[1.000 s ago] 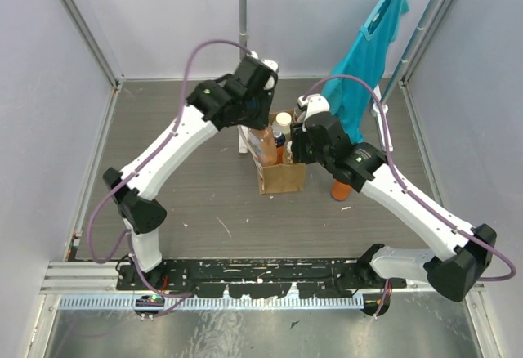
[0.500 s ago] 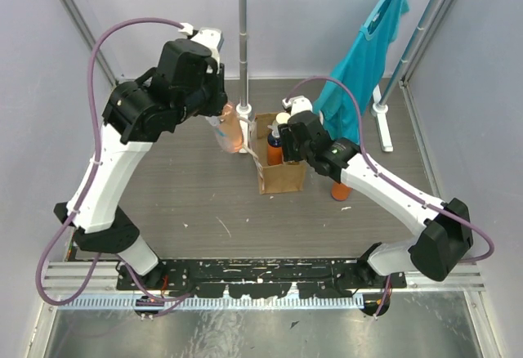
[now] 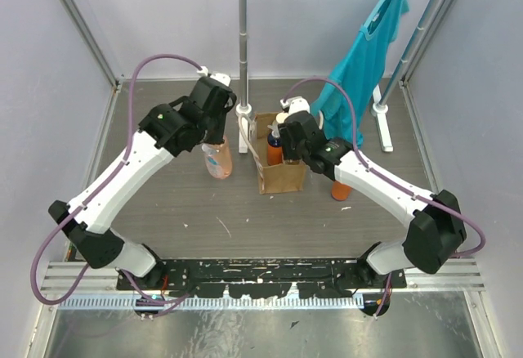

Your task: Take the personal care products out of the canvas bag

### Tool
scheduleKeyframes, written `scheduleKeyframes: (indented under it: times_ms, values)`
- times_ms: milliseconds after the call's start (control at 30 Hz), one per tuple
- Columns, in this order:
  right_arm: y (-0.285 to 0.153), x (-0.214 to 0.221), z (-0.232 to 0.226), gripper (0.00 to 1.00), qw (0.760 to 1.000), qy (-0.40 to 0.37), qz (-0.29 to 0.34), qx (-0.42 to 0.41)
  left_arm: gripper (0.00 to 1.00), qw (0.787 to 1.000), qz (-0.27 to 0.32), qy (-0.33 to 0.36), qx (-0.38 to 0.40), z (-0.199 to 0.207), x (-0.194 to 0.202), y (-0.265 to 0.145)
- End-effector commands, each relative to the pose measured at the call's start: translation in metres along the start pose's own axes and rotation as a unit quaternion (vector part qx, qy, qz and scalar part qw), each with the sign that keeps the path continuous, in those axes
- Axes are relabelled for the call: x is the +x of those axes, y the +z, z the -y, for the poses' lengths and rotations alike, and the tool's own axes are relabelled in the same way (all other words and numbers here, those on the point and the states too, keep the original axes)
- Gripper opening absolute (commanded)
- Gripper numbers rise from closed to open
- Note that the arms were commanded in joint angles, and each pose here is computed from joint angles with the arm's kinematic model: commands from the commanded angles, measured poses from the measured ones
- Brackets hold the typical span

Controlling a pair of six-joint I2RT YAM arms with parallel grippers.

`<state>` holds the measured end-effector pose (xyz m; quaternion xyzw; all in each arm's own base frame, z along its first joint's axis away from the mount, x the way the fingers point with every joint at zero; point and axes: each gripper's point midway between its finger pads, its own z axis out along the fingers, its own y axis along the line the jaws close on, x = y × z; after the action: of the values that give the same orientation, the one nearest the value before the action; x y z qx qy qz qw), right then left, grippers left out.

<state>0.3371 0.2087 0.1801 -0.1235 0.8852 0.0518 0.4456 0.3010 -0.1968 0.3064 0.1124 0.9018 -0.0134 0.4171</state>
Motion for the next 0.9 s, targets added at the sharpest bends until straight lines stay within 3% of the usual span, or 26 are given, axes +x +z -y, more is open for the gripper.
scheduleKeyframes:
  times_ms: [0, 100, 167, 467, 533, 600, 867]
  values:
    - [0.000, -0.021, -0.003, 0.40, 0.999, 0.005, 0.031, -0.007, 0.00, 0.991, 0.108, -0.077, 0.013, -0.002, -0.039, -0.008]
    - [-0.008, -0.031, -0.003, 0.23, 0.999, 0.002, 0.032, -0.008, 0.00, 0.992, 0.101, -0.081, 0.011, -0.001, -0.026, 0.003]
    - [-0.018, -0.045, -0.001, 0.19, 0.999, 0.005, 0.045, -0.008, 0.00, 0.991, 0.099, -0.085, 0.011, 0.001, -0.018, 0.009]
    - [-0.084, -0.128, 0.025, 0.18, 0.991, 0.016, 0.126, 0.029, 0.00, 0.991, 0.063, -0.119, 0.016, 0.009, 0.040, 0.047]
    - [-0.098, -0.142, 0.032, 0.18, 0.989, 0.020, 0.140, 0.037, 0.04, 0.990, 0.060, -0.124, 0.022, 0.013, 0.047, 0.052]
    - [-0.110, -0.154, 0.042, 0.18, 0.987, 0.024, 0.152, 0.054, 0.12, 0.990, 0.051, -0.125, 0.025, 0.015, 0.055, 0.058]
    - [-0.162, -0.183, 0.088, 0.18, 0.975, 0.057, 0.193, 0.098, 0.76, 0.993, 0.051, -0.103, 0.031, 0.015, 0.053, 0.055]
